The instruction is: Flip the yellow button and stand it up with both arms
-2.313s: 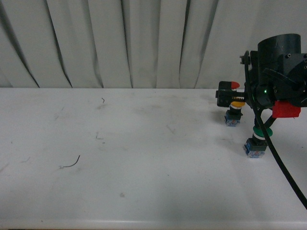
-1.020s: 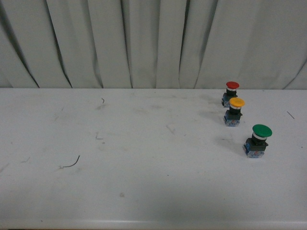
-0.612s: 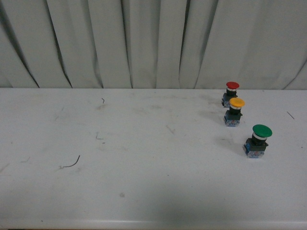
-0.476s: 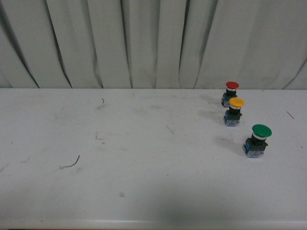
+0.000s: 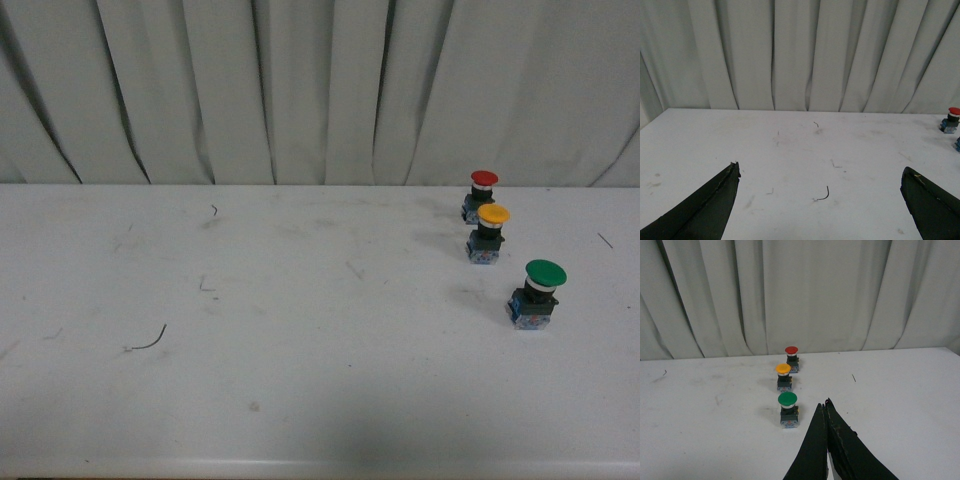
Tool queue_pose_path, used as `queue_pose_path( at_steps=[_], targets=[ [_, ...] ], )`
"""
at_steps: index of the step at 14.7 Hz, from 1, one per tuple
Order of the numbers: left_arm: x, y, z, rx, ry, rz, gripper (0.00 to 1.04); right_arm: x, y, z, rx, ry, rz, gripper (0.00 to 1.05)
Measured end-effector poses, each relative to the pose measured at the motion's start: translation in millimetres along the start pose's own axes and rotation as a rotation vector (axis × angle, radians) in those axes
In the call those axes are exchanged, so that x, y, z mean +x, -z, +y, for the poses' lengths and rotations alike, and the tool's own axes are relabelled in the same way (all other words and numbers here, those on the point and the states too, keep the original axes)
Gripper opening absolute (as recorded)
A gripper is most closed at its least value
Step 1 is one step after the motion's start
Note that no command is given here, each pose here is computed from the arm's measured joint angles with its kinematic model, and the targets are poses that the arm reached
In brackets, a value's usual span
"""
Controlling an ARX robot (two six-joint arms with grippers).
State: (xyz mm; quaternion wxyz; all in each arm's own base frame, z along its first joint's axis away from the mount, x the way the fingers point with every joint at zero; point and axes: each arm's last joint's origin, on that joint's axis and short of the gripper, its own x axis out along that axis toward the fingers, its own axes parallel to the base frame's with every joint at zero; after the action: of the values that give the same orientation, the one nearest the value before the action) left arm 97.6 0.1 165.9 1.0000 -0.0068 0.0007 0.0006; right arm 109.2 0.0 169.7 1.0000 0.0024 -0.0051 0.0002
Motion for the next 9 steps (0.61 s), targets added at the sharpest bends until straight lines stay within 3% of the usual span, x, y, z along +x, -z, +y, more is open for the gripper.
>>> queue_pose_path(
  at_steps=[2, 7, 8, 9],
  targets=[
    [0, 0, 0, 0.000, 0.000, 0.000, 0.98, -7, 5, 0, 0.000, -0.001, 0.046, 0.02],
    [0, 0, 0, 0.000, 0.000, 0.000, 0.98, -12, 3, 0, -0.001, 0.001, 0.005, 0.02],
    [0, 0, 0, 0.000, 0.000, 0.000, 0.98, -12, 3, 0, -0.002, 0.000, 0.005, 0.06],
    [0, 0, 0, 0.000, 0.000, 0.000, 0.98, -12, 3, 0, -0.002, 0.000, 0.005, 0.19]
  ],
)
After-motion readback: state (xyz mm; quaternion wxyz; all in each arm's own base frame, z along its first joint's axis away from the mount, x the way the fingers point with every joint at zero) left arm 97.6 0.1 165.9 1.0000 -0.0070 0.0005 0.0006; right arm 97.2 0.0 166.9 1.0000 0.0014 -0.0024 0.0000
